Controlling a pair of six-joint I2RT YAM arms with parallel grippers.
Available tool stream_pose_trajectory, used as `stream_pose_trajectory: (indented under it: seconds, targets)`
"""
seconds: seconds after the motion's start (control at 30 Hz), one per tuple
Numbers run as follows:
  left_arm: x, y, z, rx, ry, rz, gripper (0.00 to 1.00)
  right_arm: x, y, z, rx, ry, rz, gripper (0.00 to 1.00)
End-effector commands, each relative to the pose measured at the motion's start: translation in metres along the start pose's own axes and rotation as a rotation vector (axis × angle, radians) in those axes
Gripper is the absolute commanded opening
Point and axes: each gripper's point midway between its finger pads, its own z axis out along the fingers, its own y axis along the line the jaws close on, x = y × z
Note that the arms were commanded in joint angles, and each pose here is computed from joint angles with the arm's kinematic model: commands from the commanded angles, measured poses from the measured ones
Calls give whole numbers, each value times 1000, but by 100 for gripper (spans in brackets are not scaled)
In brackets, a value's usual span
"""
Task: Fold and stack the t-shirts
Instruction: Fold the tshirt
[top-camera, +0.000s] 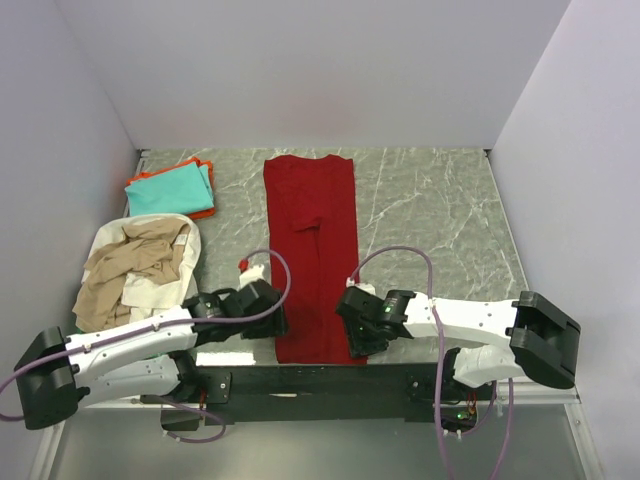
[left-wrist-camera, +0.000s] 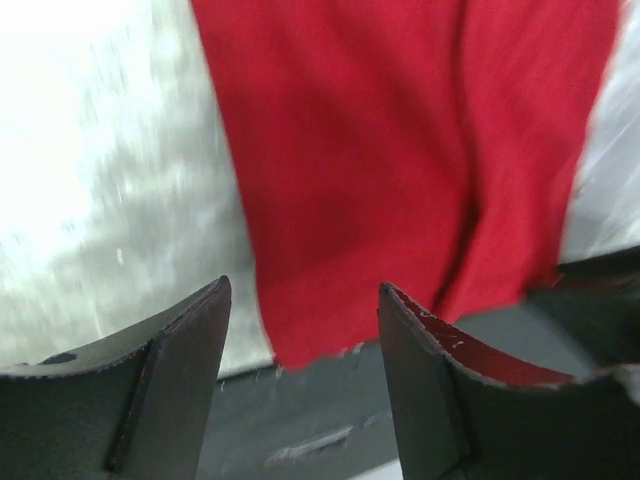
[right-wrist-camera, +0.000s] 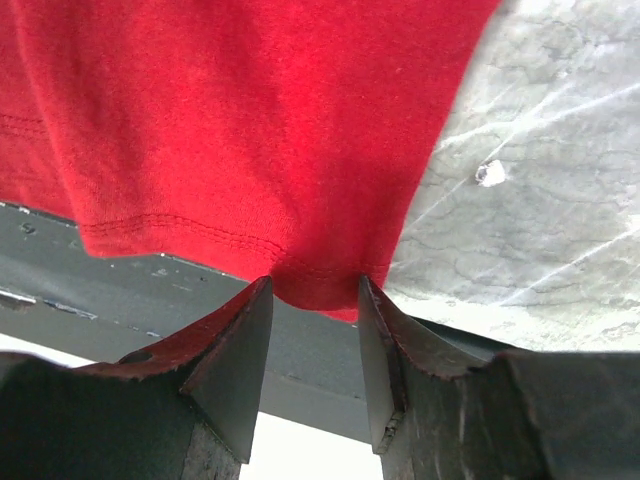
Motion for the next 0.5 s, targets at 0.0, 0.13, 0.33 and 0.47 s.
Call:
stream_pose_trajectory:
  seconds: [0.0,0.13,0.33,0.47]
  targets:
    - [28,15,-6,-66,50,-46,65,2,-10,3,47,-16,30,47]
    - [45,20,-8,-67,82,-77,64,4,-10,6,48,-10,33,45]
    - [67,5,-6,27,139,-109,61,7,-14,11,70,-1,27,39]
    - [77,7,-2,5,154,-95,59,7,-13,12,66,1,32,37]
